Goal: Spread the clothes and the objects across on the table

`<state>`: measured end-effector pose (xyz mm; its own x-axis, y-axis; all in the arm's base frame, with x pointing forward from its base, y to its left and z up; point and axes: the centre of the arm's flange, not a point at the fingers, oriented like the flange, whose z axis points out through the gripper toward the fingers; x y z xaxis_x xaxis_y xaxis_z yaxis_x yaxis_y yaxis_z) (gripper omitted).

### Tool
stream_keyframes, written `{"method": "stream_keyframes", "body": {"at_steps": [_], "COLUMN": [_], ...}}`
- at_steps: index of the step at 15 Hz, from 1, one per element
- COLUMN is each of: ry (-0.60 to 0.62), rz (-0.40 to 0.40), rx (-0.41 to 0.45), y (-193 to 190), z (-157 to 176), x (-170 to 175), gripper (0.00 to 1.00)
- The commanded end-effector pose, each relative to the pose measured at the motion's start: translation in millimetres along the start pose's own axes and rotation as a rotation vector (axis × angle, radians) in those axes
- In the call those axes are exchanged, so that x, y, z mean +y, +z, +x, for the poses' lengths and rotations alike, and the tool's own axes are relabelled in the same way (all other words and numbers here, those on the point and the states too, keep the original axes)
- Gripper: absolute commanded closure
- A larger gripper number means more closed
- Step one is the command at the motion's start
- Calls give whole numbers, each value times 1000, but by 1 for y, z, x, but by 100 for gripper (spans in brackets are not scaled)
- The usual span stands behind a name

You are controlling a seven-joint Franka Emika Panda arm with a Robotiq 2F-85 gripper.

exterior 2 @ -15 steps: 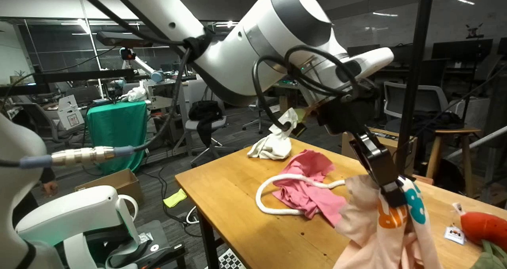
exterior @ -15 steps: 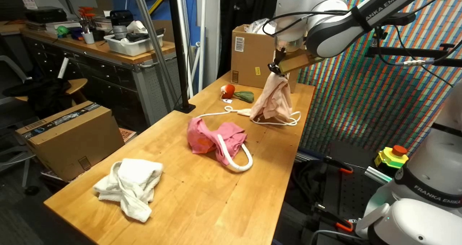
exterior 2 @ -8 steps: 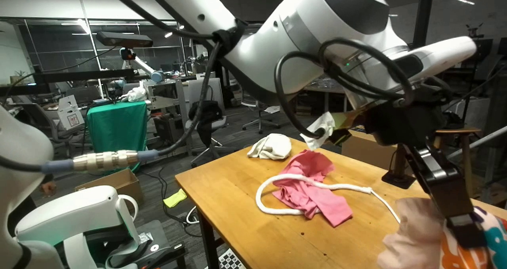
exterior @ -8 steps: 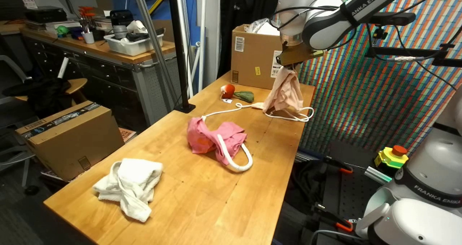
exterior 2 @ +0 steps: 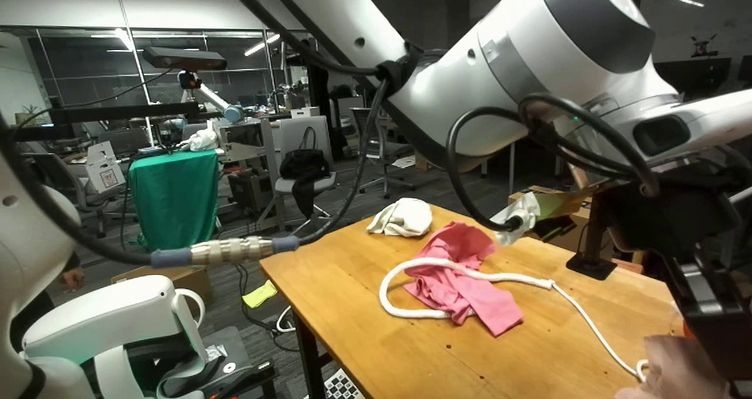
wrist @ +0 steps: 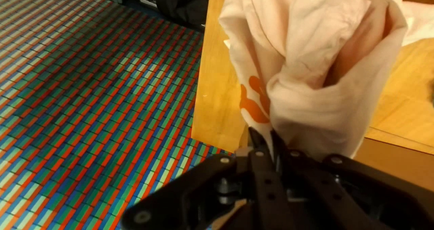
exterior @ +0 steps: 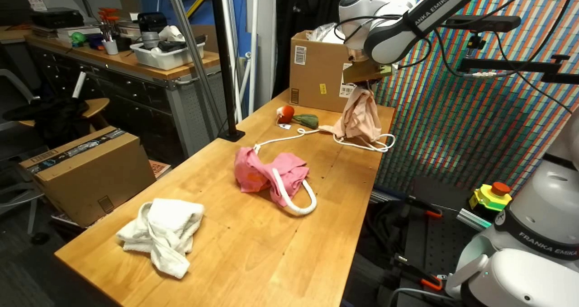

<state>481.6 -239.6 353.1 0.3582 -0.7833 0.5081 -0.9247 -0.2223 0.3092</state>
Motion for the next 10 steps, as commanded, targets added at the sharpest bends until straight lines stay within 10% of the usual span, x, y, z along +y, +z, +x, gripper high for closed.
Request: {"method": "stream_keyframes", "body": {"at_steps": [1, 2, 4, 5, 10], "ry": [82, 96, 124, 139, 151], "rz": [-49, -59, -69, -70, -63], "rx": [-53, -76, -115, -128, -170], "y": [11, 16, 23, 26, 30], "z": [18, 20, 24, 25, 26], "x": [-9, -9, -10, -11, -19], "gripper": [93, 78, 89, 61, 31]}}
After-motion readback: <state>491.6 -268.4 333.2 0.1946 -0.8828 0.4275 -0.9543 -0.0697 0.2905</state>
